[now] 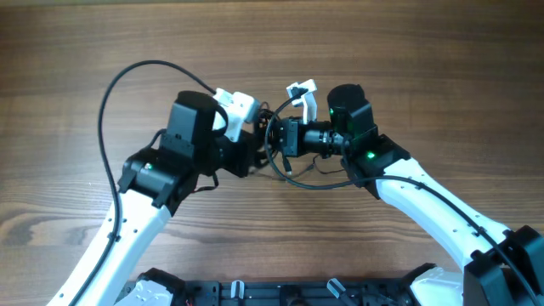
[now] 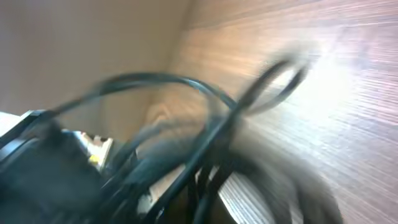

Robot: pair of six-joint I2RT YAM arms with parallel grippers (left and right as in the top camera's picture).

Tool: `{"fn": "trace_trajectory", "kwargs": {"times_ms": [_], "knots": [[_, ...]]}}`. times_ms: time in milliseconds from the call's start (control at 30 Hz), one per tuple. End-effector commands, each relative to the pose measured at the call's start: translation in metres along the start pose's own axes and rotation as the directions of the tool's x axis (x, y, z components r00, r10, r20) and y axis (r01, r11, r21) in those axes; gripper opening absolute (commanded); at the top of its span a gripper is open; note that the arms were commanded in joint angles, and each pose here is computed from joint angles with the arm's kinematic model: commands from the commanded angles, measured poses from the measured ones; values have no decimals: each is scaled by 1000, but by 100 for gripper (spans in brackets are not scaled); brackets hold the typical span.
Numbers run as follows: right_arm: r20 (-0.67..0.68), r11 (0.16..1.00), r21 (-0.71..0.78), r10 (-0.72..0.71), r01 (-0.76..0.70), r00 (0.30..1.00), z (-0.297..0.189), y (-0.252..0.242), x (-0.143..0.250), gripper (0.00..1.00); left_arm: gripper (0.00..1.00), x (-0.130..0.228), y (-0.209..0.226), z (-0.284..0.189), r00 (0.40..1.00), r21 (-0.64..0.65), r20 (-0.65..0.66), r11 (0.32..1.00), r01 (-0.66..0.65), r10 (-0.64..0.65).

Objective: Untangle cables

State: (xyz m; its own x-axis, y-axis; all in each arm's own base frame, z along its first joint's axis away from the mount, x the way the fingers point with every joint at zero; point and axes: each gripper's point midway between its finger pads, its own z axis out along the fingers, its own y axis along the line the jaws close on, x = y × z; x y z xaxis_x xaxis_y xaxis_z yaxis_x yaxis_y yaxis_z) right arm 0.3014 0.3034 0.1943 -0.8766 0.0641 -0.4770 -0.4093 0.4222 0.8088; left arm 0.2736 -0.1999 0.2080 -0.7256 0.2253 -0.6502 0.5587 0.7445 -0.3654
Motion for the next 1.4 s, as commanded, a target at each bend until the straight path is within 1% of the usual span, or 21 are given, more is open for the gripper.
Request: {"fn": "trace_trajectory", "kwargs": {"times_ms": [0,67,133,200,267,333,367,467,533,667,733,800,867,967,1033,1067,1100,1133,1200,1367], "knots": [[58,997,66,31,-35,998,4,-15,-11,4,4,-7,-57,-11,993,271,47,956,-114,105],[51,998,63,28,-32,998,6,-13,-9,4,4,-12,-64,-14,990,307,73,942,-134,117],[48,997,65,30,-33,998,6,-13,-8,4,4,-14,-67,-15,989,319,82,937,-141,121],[60,994,98,40,-46,997,4,-21,-9,5,4,-12,-67,-15,990,320,75,938,-136,118],[83,988,141,48,-59,995,0,-32,-13,8,4,-9,-66,-15,992,320,60,939,-125,112],[88,988,139,60,-72,994,-4,-35,-17,11,4,-6,-64,-15,994,316,46,942,-112,103],[78,990,118,66,-75,995,-6,-34,-17,14,4,-5,-61,-16,994,304,43,947,-104,96],[33,996,50,78,-79,996,-11,-26,-14,34,4,-6,-38,-15,998,215,35,975,-62,56],[5,996,11,83,-84,996,-15,-22,-12,44,4,-8,-21,-16,999,156,36,987,-29,23],[-40,994,-56,93,-96,995,-24,-16,-10,61,4,-15,11,-24,996,82,68,995,54,-60],[-62,993,-98,59,-65,996,-28,-12,-9,68,4,-17,22,-29,993,63,84,995,78,-83],[-72,991,-129,20,-29,997,-33,-10,-8,72,4,-18,29,-32,991,53,94,994,95,-100],[-70,990,-139,0,-9,998,-38,-12,-10,73,4,-18,34,-34,989,51,97,993,110,-115],[-63,988,-154,7,-17,998,-47,-15,-15,72,4,-14,35,-35,991,47,84,993,105,-108],[-56,987,-153,39,-47,998,-50,-17,-19,73,4,-9,28,-34,997,81,65,996,44,-49],[-57,985,-153,66,-74,996,-51,-17,-20,72,4,-7,21,-34,998,115,59,993,1,-7],[-72,979,-182,83,-95,994,-51,-11,-20,72,4,-3,7,-35,996,183,57,980,-76,67],[-80,976,-202,71,-86,994,-52,-6,-19,72,4,-2,3,-35,994,199,58,975,-99,89],[-95,966,-242,67,-89,993,-52,4,-19,71,4,0,-3,-33,991,216,56,968,-131,122],[-97,956,-263,106,-128,990,-52,13,-24,62,4,4,-18,-29,987,250,42,955,-159,154]]}}
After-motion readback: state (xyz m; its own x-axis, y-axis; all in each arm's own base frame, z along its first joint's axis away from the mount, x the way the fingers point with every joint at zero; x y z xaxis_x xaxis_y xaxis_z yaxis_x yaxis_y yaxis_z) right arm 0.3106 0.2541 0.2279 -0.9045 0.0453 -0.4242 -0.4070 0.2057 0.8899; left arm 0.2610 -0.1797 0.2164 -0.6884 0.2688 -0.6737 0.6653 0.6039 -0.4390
